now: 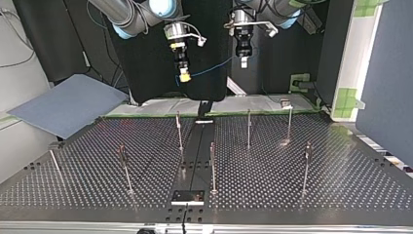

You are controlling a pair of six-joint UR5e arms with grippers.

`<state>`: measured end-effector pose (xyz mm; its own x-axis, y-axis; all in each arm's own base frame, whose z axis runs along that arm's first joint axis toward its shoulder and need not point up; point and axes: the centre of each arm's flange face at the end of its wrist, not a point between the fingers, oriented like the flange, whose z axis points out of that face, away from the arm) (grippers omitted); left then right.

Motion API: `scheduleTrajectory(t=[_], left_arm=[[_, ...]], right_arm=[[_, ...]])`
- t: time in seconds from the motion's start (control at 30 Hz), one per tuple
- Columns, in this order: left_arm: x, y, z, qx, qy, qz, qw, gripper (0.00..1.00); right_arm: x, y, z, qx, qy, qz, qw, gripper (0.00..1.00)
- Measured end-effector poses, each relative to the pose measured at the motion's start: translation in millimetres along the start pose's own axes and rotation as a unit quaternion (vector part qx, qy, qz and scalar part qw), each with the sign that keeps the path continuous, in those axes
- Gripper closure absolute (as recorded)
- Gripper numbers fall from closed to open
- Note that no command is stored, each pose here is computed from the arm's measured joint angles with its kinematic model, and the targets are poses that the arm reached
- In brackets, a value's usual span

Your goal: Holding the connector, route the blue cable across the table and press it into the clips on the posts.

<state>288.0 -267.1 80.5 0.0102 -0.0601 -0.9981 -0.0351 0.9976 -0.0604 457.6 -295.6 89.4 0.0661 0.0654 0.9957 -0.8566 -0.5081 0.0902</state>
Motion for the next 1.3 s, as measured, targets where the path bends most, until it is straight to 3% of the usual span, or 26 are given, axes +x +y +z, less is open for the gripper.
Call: scheduleTrajectory(t=[0.23,0.57,1.3], left_arm=[[8.9,-1.4,-4.9,0.010,0.006,0.008,0.9999,1.00],[17.7,-0.4,-7.6,0.012,0.015,0.015,0.9997,1.00],[17.9,-0.4,-7.7,0.012,0.015,0.016,0.9997,1.00]], right_arm=[[-3.1,-2.3,-0.8,0.002,-0.006,-0.0025,1.0000,1.00],[-38.8,-6.3,-7.8,0.007,-0.045,-0.0137,0.9989,1.00],[-42.0,-6.6,-8.4,0.008,-0.048,-0.0146,0.9987,1.00]])
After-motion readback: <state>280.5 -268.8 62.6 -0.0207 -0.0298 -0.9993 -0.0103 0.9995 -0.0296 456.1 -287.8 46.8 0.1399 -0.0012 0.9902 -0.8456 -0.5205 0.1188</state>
